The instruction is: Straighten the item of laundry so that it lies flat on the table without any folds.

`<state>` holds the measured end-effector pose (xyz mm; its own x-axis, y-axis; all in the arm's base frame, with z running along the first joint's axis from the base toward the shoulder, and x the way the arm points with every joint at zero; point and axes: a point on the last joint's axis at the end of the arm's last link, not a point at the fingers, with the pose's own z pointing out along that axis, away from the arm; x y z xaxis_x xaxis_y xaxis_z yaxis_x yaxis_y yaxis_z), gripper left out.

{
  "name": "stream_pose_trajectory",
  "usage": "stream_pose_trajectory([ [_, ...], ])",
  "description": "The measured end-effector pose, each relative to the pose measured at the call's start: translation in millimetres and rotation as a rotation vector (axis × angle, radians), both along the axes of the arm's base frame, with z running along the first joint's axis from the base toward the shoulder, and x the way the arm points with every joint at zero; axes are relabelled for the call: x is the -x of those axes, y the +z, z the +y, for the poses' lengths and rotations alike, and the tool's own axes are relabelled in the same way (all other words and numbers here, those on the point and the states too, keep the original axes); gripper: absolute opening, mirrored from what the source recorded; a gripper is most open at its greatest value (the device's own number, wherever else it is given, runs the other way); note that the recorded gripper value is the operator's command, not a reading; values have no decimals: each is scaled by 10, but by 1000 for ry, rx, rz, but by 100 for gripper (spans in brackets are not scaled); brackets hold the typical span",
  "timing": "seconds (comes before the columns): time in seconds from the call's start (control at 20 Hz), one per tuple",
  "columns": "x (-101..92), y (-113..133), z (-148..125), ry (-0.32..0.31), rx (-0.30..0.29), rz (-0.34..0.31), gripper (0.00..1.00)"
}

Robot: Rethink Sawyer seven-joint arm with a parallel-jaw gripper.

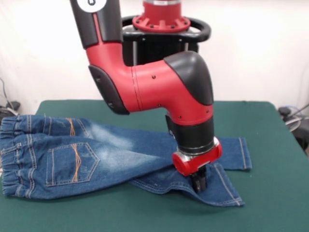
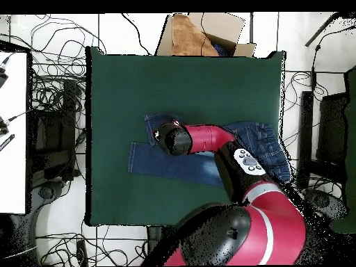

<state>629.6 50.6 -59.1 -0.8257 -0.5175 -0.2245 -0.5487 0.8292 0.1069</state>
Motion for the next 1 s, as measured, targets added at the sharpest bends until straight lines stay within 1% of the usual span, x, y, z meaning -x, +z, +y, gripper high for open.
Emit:
stream_pose_trajectory([
  [0.25, -46, -3, 46, -14, -12, -58, 0],
  [0.3, -78, -16, 83, -19, -18, -91, 0],
  [0.4, -106, -29, 122, -23, -23, -124, 0],
  [0.5, -166, -50, 220, -34, -36, -193, 0],
  [0.6, -184, -57, 275, -37, -41, -217, 0],
  [0.7, -217, -61, 453, -39, -51, -260, 0],
  [0.85, -242, -45, 642, -44, -60, -277, 0],
  [1.0, -225, -52, 806, -47, -60, -269, 0],
])
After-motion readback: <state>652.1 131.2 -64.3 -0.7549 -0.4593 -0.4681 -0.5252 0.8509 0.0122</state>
